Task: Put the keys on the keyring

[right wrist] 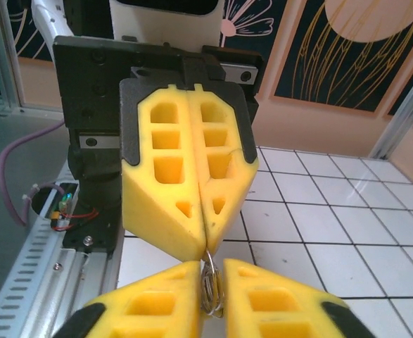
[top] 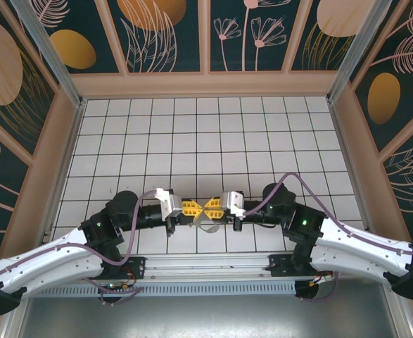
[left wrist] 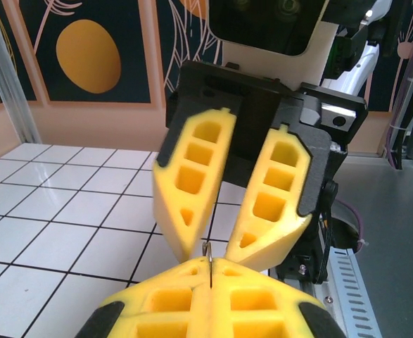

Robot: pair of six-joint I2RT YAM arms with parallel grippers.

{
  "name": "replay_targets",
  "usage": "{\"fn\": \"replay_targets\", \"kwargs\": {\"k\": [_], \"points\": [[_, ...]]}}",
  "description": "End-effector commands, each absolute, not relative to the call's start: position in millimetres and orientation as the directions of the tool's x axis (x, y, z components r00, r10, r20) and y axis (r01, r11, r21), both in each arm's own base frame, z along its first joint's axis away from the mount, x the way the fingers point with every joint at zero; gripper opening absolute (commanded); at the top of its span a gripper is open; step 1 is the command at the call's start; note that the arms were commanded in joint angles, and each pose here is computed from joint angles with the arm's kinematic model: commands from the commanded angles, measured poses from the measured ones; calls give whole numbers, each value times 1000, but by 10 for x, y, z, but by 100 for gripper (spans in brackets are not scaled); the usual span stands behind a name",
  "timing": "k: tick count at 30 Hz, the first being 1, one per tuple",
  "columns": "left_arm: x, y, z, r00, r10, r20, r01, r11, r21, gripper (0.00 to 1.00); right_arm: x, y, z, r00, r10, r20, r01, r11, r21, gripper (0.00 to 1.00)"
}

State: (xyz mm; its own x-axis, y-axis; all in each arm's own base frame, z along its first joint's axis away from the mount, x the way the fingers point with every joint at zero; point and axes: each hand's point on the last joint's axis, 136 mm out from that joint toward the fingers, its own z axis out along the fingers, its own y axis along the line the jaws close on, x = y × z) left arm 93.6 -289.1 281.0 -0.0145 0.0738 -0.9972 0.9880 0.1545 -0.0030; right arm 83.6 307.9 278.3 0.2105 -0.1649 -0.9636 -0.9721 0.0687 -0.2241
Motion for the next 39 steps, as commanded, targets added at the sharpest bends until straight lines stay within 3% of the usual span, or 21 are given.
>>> {"fn": "replay_targets", "kwargs": {"k": [1,5,8,10,14,26,30,37,39], "points": [[892,-2859,3104,39,-3,-999,989,145,39,0,839,3097,2758,199,-168,-965,-974,73,-214,11],[883,-2864,3102,34,-3,-999,990,139,34,0,854,3090,2737,191,-179,-965,-975,82,-208,10],[881,-2863,3114,36,-5,-999,990,138,35,0,855,3074,2752,188,-174,-966,-975,88,-206,26],[878,-2860,3130,41,-10,-999,990,137,39,0,859,3053,2764,190,-169,-967,-973,97,-208,29],[859,-2853,3152,43,-17,-999,991,130,41,0,858,3022,2780,194,-166,-967,-971,105,-213,25],[868,-2836,3116,46,-8,-999,989,140,44,0,844,3055,2720,185,-190,-964,-976,83,-203,26],[866,-2843,3116,47,-9,-999,990,137,45,0,833,3062,2710,192,-188,-963,-975,75,-209,20],[866,-2858,3096,43,-3,-999,990,132,42,0,813,3082,2734,201,-171,-964,-975,61,-214,21],[864,-2859,3102,44,-3,-999,991,130,43,0,801,3092,2737,208,-163,-964,-974,54,-219,16]]}}
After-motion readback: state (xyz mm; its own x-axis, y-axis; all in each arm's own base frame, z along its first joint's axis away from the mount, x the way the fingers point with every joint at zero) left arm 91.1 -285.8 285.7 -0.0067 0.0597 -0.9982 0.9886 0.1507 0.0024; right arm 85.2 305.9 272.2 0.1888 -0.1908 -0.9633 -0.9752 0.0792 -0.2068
